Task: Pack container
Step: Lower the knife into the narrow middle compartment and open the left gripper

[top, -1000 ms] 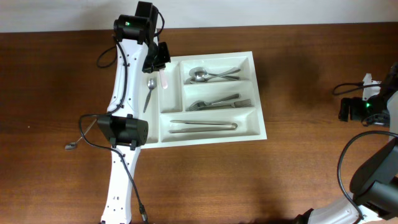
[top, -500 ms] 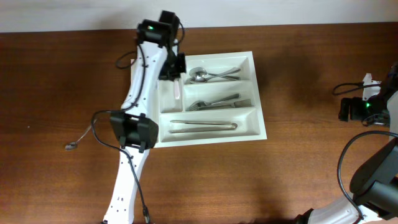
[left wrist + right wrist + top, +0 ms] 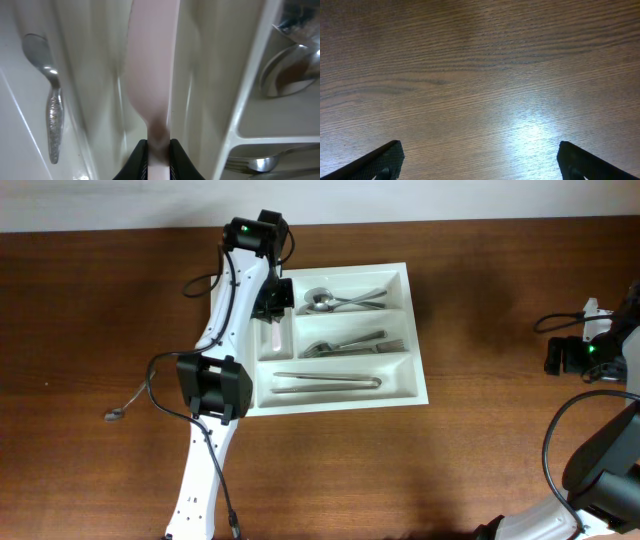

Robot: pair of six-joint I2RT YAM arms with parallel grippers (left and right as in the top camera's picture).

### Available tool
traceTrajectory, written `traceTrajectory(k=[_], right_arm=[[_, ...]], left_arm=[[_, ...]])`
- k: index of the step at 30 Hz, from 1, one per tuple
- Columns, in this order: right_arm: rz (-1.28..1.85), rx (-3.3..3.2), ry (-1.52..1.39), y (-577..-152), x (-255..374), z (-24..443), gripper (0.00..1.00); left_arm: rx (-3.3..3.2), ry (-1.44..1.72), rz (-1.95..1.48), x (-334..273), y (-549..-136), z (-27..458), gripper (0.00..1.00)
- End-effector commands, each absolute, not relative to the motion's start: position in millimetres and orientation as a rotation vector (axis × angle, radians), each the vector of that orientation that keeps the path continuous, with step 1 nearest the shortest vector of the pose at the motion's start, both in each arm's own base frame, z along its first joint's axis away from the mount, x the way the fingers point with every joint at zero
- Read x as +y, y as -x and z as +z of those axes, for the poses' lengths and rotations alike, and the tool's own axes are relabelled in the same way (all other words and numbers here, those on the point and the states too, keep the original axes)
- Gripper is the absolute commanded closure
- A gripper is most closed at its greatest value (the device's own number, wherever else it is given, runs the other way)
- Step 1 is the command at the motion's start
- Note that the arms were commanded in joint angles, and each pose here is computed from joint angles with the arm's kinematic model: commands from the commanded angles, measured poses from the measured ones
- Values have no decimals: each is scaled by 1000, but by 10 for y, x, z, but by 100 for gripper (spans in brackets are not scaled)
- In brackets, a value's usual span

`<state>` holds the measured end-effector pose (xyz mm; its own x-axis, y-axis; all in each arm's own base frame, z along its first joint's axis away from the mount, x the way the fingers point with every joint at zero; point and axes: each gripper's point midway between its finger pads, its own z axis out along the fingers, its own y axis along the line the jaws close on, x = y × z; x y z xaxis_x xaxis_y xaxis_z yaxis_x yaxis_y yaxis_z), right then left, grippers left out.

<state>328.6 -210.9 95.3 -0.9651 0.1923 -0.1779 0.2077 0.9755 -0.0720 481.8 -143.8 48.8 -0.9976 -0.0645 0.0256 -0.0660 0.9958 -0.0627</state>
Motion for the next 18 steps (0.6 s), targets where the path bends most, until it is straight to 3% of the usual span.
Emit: traceTrajectory(k=[1, 6, 9, 10, 18], right_arm=[[-154, 2940, -313, -3286, -2129, 998, 1], [-154, 2940, -313, -3286, -2129, 998, 1], [-154, 2940, -313, -3286, -2129, 998, 1], [-154, 2940, -313, -3286, -2129, 998, 1], [-154, 2940, -313, -3286, -2129, 998, 1]], left_arm=[[-3170, -97, 77, -1349, -4872, 704, 85], [-3170, -97, 77, -1349, -4872, 704, 63], [-3170, -98, 77, -1347, -4873, 704, 21], [-3170, -98, 76, -1346, -4873, 704, 14], [-3267, -133, 122, -1214, -4962, 1139, 14]])
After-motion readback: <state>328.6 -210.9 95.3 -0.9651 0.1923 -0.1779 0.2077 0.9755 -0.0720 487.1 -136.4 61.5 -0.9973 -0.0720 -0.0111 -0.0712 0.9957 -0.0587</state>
